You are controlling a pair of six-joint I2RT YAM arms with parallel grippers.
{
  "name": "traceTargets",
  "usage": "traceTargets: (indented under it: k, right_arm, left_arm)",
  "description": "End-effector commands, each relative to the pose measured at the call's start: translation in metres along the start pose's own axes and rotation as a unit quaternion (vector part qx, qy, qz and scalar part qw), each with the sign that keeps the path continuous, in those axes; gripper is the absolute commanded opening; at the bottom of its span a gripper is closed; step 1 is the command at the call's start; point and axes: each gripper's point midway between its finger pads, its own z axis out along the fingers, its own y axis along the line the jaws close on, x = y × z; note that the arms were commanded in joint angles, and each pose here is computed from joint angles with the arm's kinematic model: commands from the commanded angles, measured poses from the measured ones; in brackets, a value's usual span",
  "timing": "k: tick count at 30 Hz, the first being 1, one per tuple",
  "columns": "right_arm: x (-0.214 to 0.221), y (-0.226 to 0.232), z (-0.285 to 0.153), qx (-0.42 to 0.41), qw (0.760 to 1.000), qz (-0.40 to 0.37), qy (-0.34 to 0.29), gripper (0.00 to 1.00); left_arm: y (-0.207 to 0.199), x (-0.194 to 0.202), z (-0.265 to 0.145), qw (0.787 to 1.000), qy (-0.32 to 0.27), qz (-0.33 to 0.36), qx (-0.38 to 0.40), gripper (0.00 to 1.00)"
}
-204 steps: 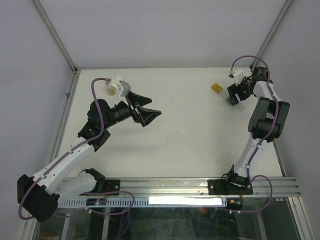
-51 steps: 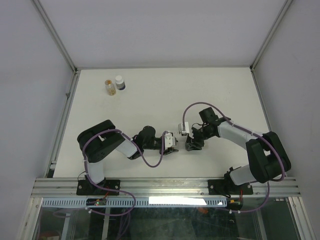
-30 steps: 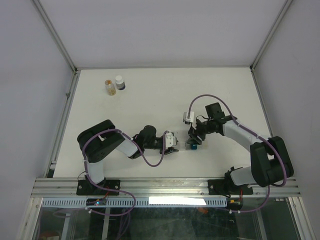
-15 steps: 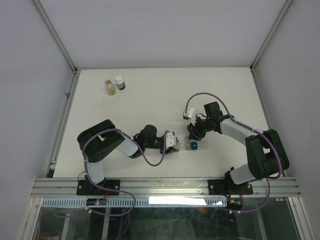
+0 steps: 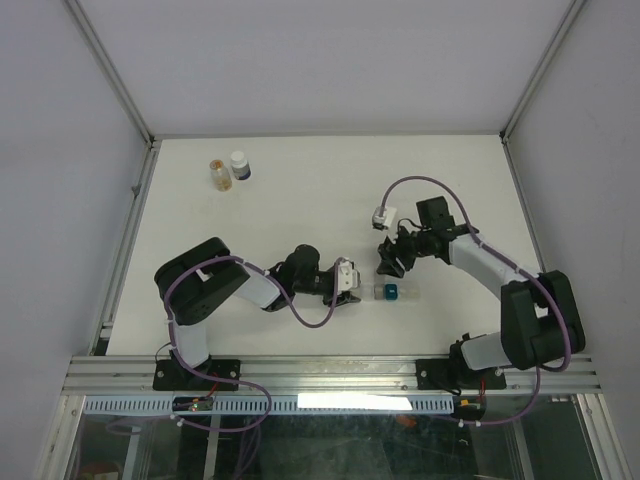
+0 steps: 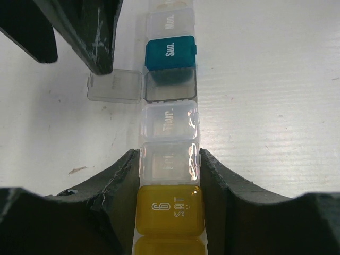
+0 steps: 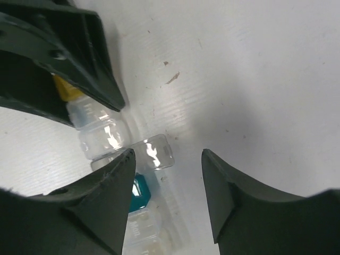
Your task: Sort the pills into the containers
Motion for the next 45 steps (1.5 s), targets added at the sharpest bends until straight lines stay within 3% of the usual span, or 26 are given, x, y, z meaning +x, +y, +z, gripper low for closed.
traceTargets:
  k: [1,6,9,12,20,27,31,35,45]
  right_arm:
    - [-0.05,0.014,-0.035,-0.032,0.994,-0.043,-0.097,0.57]
    - [-0.064,0.011,-0.062,-0.012,0.989,-0.052,-0.136,0.6]
    - [-0.069,0.007,-0.077,0.004,0.987,-0.052,-0.153,0.61]
    - [-0.074,0.007,-0.09,0.014,0.984,-0.055,-0.17,0.64]
    - [-0.082,0.019,-0.106,0.006,0.979,-0.075,-0.191,0.69]
    - [-0.083,0.045,-0.109,-0.044,0.968,-0.129,-0.209,0.69]
    - [-0.097,0.053,-0.119,-0.056,0.963,-0.155,-0.215,0.75]
    - [-0.116,0.058,-0.126,-0.072,0.966,-0.135,-0.207,0.75]
    - [-0.102,0.053,-0.114,-0.066,0.972,-0.056,-0.219,0.76]
  left_arm:
    - [0.002,-0.007,0.007,0.999,0.01,0.006,0.033,0.23]
    - [0.017,-0.011,0.013,0.999,0.016,0.002,0.042,0.42]
    - [0.026,-0.014,0.016,0.999,0.016,-0.002,0.034,0.61]
    - [0.034,-0.025,0.016,1.0,0.005,-0.002,0.017,0.73]
    - [0.044,-0.087,-0.012,0.997,-0.07,-0.02,-0.032,0.85]
    - [0.052,-0.134,-0.058,0.978,-0.13,-0.148,-0.07,0.87]
    - [0.085,-0.139,-0.101,0.945,-0.168,-0.255,-0.116,0.87]
    - [0.127,-0.136,-0.154,0.903,-0.216,-0.32,-0.189,0.87]
    - [0.236,-0.086,-0.253,0.781,-0.235,-0.475,-0.331,0.86]
